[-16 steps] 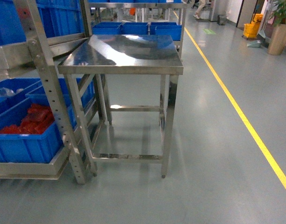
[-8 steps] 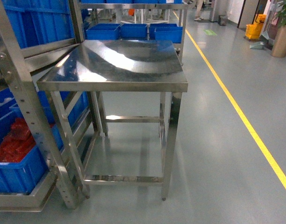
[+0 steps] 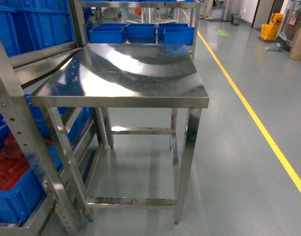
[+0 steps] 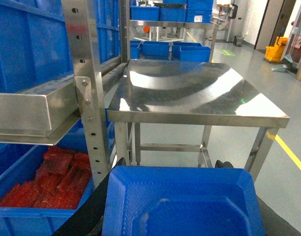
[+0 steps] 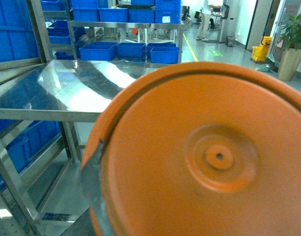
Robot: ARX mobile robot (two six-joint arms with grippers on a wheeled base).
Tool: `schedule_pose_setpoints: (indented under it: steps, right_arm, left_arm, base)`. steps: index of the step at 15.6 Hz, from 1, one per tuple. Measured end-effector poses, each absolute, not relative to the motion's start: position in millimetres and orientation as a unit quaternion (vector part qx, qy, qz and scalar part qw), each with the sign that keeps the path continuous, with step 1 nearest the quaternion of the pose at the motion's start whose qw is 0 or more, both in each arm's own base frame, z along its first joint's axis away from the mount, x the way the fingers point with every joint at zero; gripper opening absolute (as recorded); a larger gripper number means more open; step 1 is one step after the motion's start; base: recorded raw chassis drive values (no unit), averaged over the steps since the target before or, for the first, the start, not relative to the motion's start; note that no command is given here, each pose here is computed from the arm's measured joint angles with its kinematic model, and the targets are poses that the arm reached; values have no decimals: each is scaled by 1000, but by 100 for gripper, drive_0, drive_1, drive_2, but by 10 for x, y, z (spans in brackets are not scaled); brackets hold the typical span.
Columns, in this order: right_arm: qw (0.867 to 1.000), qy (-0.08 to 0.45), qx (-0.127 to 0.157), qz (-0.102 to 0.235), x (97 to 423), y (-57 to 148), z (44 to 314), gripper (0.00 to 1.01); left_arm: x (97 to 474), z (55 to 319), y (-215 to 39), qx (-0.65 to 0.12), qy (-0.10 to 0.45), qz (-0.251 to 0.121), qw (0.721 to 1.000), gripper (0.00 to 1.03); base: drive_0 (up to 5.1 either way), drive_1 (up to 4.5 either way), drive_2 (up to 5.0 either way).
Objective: Sort blue parts and orange caps into right shelf containers
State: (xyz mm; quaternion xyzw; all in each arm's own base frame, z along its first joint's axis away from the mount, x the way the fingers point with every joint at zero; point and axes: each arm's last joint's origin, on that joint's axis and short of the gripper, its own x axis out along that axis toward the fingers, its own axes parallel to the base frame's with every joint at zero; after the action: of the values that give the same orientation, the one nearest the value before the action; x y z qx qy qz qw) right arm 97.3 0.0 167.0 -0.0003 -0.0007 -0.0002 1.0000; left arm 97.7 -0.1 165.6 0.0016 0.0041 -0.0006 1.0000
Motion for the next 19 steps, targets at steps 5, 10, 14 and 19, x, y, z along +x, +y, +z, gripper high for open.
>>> schedule_pose_setpoints:
  steps: [5,10,14,19]
  right_arm:
    - [1000,-1,0,0,972,0,1670,46]
    - [1000,1,0,0,973,0,1666,46]
    - [1000,0,0,0,973,0,1669,46]
    - [1000,0,0,0,973,0,1668,46]
  left_arm:
    - [977,1657,-1,2,4,0,1000,42]
    - [977,1655,-1,2,4,-1,1000,42]
    - [977,1658,-1,2,3,0,1000,42]
    - [977,1657,-1,2,4,0,1000,42]
  base:
    - [-479,253,253]
    - [-490,206,278]
    - [-476,139,357]
    - [-474,107,371]
